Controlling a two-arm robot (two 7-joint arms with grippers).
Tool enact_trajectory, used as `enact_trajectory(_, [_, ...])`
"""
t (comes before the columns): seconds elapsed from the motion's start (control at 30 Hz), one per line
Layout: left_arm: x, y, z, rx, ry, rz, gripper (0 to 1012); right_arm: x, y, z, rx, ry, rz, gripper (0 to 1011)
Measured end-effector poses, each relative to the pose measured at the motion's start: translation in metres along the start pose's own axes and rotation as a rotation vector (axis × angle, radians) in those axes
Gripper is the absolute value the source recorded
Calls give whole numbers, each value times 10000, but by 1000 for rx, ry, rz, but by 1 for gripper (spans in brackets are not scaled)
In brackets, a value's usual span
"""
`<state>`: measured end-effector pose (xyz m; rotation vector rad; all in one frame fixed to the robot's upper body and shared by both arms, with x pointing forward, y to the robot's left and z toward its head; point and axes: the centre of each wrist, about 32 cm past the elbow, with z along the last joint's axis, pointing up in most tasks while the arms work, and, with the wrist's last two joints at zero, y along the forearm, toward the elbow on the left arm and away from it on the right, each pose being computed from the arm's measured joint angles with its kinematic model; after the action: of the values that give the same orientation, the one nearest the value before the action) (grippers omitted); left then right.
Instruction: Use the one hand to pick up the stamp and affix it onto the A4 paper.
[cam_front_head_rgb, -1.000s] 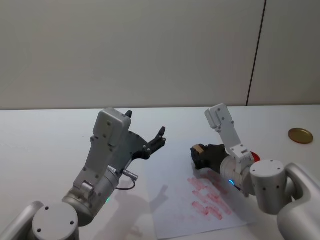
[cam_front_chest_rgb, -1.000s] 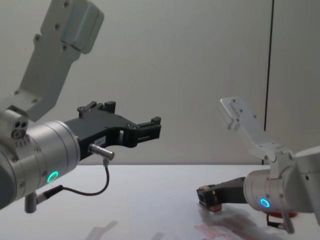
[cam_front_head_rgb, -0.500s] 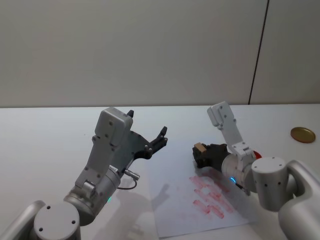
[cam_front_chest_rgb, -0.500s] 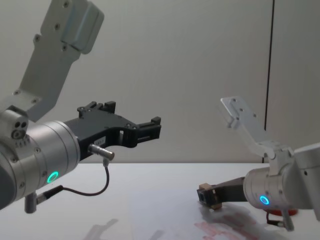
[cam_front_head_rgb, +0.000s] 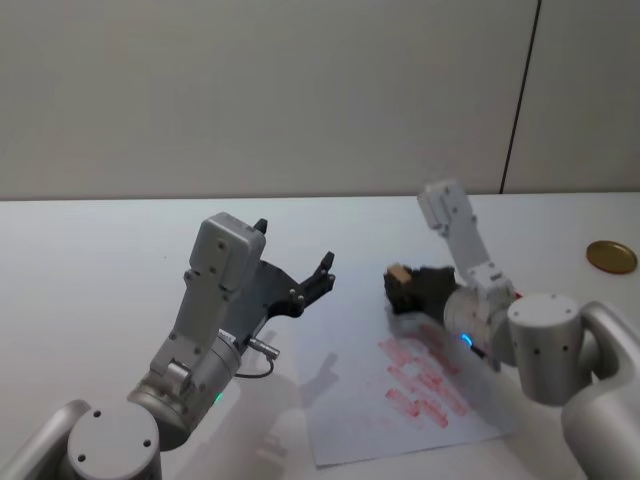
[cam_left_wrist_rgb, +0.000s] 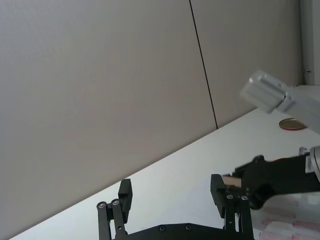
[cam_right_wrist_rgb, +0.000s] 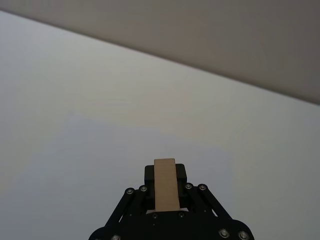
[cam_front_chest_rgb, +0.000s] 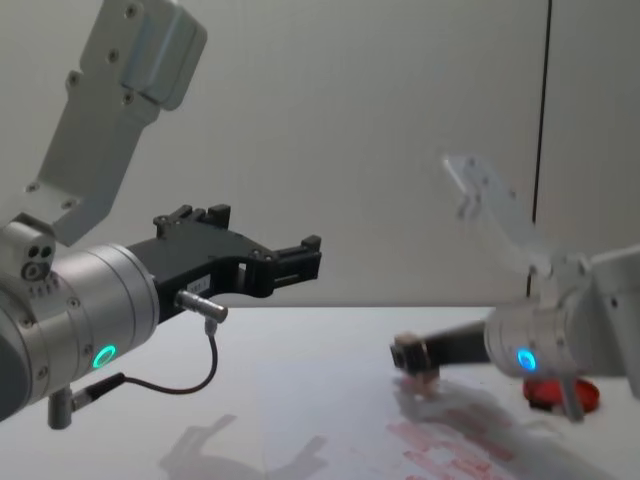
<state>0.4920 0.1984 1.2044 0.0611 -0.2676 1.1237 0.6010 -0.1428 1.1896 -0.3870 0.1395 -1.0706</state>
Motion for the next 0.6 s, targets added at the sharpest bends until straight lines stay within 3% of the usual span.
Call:
enact_trajectory(0.17, [0, 0, 0, 0, 0, 0, 993, 1, -86, 163, 62, -1, -6, 218])
enact_trajectory(0.27, [0, 0, 0, 0, 0, 0, 993, 4, -195, 326, 122, -1, -18, 217])
enact_trajectory(0.47, [0, 0, 0, 0, 0, 0, 993, 15, -368, 501, 189, 3, -50, 218])
enact_trajectory(0.6, [0, 0, 0, 0, 0, 0, 993, 40, -465, 553, 211, 6, -79, 217])
